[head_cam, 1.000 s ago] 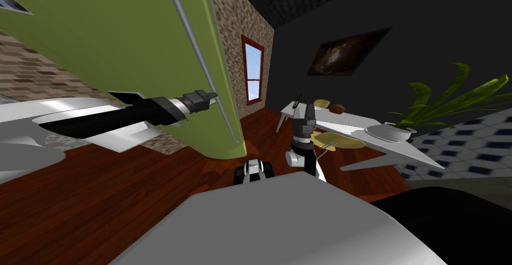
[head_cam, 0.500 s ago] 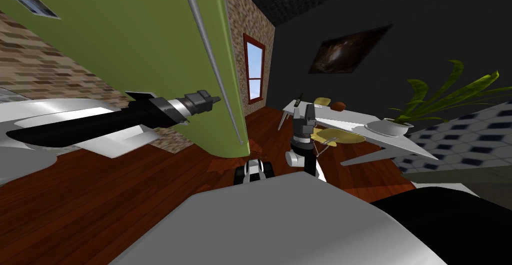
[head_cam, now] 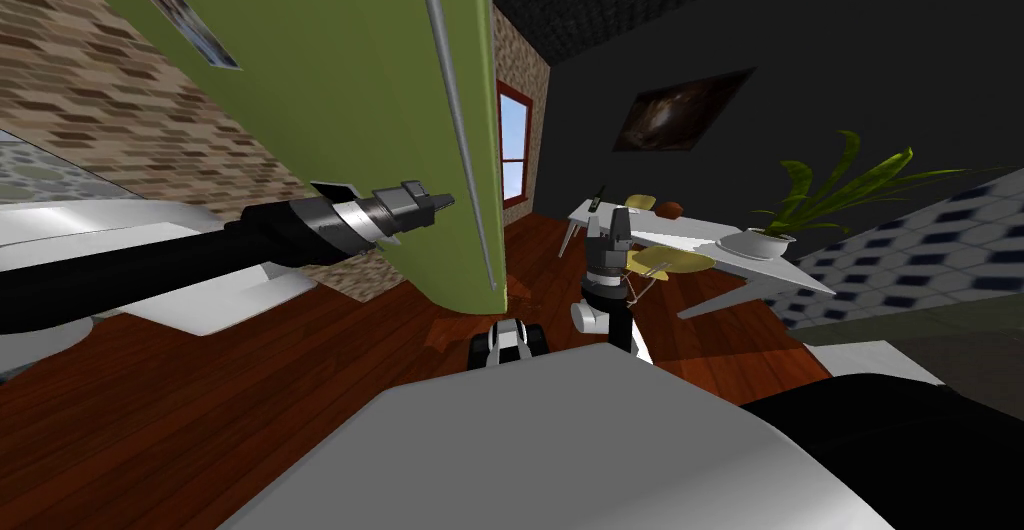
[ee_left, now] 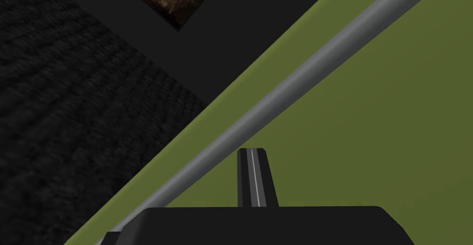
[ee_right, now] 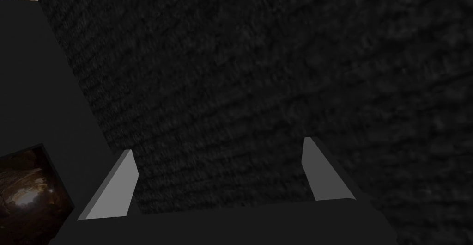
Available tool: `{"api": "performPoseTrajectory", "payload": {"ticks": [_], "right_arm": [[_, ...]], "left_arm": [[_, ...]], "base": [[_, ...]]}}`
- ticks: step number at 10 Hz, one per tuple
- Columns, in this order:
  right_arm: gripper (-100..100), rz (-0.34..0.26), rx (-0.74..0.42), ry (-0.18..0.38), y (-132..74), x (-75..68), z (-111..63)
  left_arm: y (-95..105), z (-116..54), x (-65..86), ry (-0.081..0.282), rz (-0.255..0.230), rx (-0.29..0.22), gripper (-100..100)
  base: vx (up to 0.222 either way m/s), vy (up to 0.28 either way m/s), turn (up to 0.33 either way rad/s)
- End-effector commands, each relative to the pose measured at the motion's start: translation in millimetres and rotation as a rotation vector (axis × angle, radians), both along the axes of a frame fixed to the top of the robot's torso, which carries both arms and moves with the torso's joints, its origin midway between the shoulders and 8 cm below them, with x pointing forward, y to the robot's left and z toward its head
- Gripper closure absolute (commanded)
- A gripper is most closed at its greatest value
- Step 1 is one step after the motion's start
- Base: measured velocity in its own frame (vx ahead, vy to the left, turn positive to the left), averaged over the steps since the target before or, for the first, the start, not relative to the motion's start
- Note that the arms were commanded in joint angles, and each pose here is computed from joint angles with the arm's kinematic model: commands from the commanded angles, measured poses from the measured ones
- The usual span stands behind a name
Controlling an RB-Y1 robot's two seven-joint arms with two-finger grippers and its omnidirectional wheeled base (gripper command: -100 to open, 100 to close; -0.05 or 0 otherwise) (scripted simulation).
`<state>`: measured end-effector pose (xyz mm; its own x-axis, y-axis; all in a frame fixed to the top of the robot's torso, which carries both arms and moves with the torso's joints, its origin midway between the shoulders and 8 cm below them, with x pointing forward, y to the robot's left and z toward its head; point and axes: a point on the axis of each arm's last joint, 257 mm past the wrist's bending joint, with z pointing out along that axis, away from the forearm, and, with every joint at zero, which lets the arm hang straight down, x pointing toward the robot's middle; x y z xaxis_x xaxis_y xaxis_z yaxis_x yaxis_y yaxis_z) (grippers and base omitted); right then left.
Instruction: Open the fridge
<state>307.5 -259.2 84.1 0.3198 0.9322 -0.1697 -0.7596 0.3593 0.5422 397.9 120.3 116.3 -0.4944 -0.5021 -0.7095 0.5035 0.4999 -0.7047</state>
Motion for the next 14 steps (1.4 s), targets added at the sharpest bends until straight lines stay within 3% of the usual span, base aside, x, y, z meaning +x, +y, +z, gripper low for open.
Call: {"api": "performPoseTrajectory", "payload": {"ticks": [1, 2, 3, 4, 11, 12, 13, 14], "right_arm": [[0, 0.000, 0.000, 0.000, 0, 0.0, 0.0], [0, 0.000, 0.000, 0.000, 0, 0.0, 0.0], [0, 0.000, 0.000, 0.000, 0, 0.0, 0.0], [0, 0.000, 0.000, 0.000, 0, 0.0, 0.0], [0, 0.000, 0.000, 0.000, 0, -0.1, 0.0], [0, 0.000, 0.000, 0.000, 0, -0.1, 0.0], [0, 0.000, 0.000, 0.000, 0, -0.1, 0.0], [0, 0.000, 0.000, 0.000, 0, -0.1, 0.0]], "left_arm": [[-23.8, 0.9, -24.6, -0.001, -0.080, -0.001, 100], [-33.8, 1.1, -36.9, -0.001, -0.116, -0.001, 100], [-25.0, -1.3, -27.9, -0.002, -0.091, -0.001, 100], [-30.4, 10.9, -33.7, -0.002, -0.102, -0.003, -100], [-46.3, 48.8, -52.2, -0.002, -0.117, -0.006, -100], [-45.6, 46.6, -50.6, -0.003, -0.116, -0.005, -100], [-45.7, 47.3, -50.9, -0.001, -0.116, -0.006, 0], [-45.7, 47.2, -50.8, -0.001, -0.116, -0.006, 0]], "base": [[-0.106, 0.216, -0.038], [-0.156, 0.294, -0.038], [-0.077, 0.149, -0.021], [0.003, 0.045, 0.034], [0.033, 0.015, 0.023], [0.010, 0.013, 0.002], [0.000, 0.000, 0.000], [0.000, 0.000, 0.000]]}}
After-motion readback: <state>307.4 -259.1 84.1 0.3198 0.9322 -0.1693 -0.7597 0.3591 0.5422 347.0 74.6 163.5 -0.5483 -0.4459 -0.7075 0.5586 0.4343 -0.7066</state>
